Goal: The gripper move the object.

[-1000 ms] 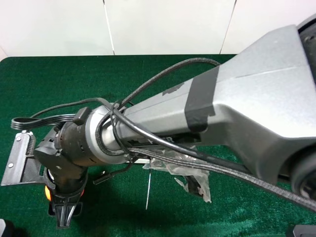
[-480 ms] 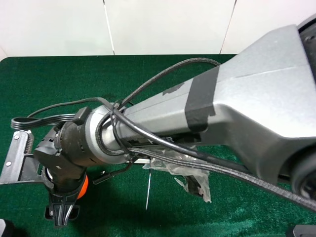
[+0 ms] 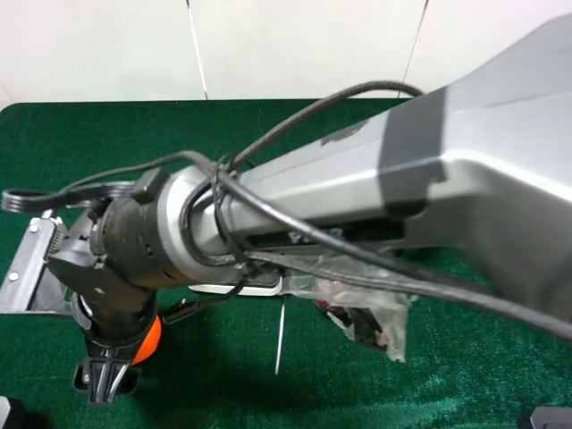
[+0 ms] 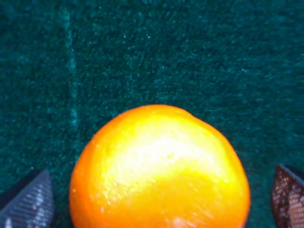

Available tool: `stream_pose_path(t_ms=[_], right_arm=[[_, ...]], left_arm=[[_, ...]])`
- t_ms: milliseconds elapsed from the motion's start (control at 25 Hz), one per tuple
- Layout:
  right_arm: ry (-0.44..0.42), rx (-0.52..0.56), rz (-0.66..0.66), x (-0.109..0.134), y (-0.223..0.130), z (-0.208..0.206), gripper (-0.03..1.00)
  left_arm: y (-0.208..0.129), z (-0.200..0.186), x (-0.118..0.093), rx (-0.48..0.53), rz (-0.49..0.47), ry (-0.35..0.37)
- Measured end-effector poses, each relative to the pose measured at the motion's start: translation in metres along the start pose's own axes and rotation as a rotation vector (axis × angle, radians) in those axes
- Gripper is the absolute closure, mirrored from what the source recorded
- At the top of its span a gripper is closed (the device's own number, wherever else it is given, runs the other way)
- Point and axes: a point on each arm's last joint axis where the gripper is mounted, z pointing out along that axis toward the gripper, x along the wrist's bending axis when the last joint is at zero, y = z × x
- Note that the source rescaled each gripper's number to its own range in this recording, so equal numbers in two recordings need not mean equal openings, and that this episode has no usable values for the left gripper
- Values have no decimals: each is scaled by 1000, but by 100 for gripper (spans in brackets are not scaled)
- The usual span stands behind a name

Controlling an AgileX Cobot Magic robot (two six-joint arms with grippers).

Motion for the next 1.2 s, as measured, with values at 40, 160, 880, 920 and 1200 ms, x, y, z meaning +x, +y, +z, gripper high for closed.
stream_pose_path(t_ms=[40,160,880,920,1200], right_arm=[[-1,-3,5,0,1,-5,-3],[-12,-28,14,-2,8,-26,-3],[-204,-44,128,-12,-22,-175,-3],[-221,-36,144,-14,-26,-182,-3],[-319,146,320,-48,-68,-231,-3]], left_arm=[[0,0,0,0,0,0],[0,0,0,0,0,0],[0,0,0,0,0,0],[0,0,0,0,0,0],[0,0,0,0,0,0]])
